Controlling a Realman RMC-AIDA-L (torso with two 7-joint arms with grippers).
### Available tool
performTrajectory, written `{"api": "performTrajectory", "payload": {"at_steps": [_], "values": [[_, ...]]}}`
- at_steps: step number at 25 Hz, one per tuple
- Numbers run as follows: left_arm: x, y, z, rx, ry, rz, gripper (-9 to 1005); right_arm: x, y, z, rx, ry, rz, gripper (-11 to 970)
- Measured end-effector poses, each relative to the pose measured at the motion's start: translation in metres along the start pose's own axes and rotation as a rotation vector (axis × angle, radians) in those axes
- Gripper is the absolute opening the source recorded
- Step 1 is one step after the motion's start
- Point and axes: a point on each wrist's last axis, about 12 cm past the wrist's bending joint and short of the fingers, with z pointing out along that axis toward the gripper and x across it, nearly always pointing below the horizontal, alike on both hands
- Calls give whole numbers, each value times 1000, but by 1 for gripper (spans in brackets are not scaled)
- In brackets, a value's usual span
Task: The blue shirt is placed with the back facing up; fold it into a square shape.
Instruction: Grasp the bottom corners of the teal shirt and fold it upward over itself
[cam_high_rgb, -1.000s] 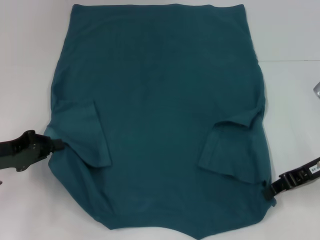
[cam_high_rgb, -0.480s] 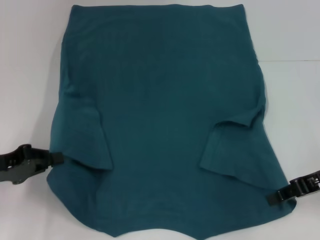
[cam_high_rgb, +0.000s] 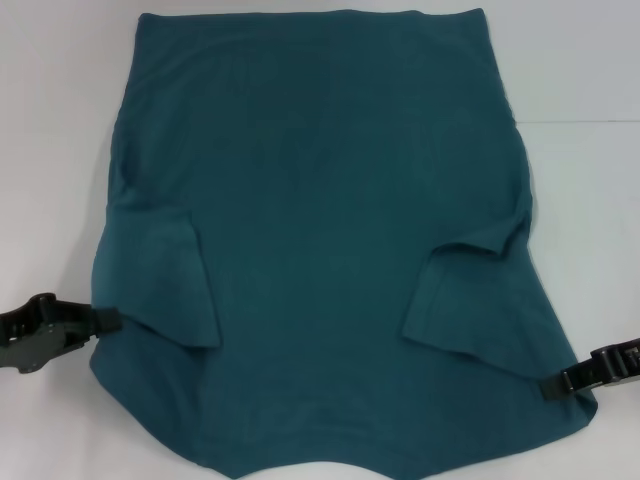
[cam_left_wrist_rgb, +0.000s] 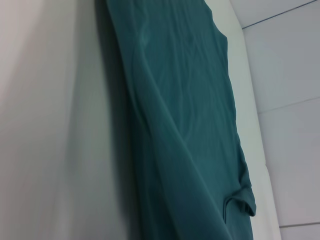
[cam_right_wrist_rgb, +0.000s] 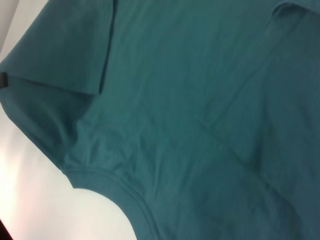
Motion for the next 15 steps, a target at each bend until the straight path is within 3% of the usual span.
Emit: {"api": "performTrajectory", "payload": {"at_steps": [10, 12, 15], "values": [[0, 0, 1, 2, -5, -5, 22, 14, -11, -9, 38, 26, 37, 195], [0, 0, 2, 3, -4, -5, 23, 21, -18, -20, 74, 34, 63, 402], [-1, 0, 3, 0, -5, -8, 23, 23, -21, -25, 94, 27, 78, 531]]}}
